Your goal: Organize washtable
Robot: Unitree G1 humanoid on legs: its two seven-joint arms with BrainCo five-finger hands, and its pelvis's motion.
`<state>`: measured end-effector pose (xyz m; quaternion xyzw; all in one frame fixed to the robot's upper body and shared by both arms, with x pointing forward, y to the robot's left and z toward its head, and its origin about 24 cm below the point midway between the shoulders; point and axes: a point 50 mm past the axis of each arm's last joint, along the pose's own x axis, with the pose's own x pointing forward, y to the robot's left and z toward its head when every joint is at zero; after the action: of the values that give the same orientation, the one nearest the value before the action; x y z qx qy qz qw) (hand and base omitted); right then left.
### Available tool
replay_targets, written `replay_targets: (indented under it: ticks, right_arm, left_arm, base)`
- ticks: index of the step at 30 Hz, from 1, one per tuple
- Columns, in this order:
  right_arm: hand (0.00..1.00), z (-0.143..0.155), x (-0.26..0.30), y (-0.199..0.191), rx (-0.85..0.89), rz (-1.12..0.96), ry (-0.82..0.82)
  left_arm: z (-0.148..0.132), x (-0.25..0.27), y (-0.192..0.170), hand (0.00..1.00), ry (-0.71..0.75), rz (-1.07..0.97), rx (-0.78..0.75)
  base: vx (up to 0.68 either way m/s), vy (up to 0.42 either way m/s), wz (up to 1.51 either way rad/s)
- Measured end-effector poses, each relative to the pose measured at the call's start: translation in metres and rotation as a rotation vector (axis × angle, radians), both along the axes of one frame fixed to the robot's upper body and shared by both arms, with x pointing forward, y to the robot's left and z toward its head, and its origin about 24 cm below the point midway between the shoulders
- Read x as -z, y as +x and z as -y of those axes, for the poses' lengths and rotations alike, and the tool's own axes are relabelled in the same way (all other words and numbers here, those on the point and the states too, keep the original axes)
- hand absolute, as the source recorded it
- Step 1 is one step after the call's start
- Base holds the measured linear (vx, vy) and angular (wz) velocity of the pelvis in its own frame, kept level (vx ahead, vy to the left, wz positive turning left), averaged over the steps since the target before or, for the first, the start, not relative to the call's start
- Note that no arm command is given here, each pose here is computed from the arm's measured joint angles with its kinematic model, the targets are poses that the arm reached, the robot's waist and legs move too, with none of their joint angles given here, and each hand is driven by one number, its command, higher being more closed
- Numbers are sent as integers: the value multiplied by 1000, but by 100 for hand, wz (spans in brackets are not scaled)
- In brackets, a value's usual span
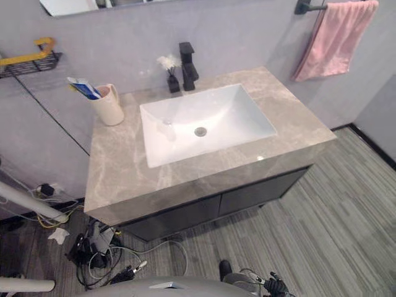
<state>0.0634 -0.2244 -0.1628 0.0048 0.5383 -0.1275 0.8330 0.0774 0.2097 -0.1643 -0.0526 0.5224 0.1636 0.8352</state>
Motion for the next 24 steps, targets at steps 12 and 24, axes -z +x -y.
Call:
replay_targets:
  ticks: [12,24]
  right_arm:
    - [0,-6,3,-3,-33,-41,5]
    - [0,-4,4,-8,-18,-56,19]
  left_arm:
    - [-12,-5,11,0,9,40,-16]
    - [-5,-1,6,0,-7,2,27]
  base:
    - [504,-42,-133]
    - [287,-29,-37]
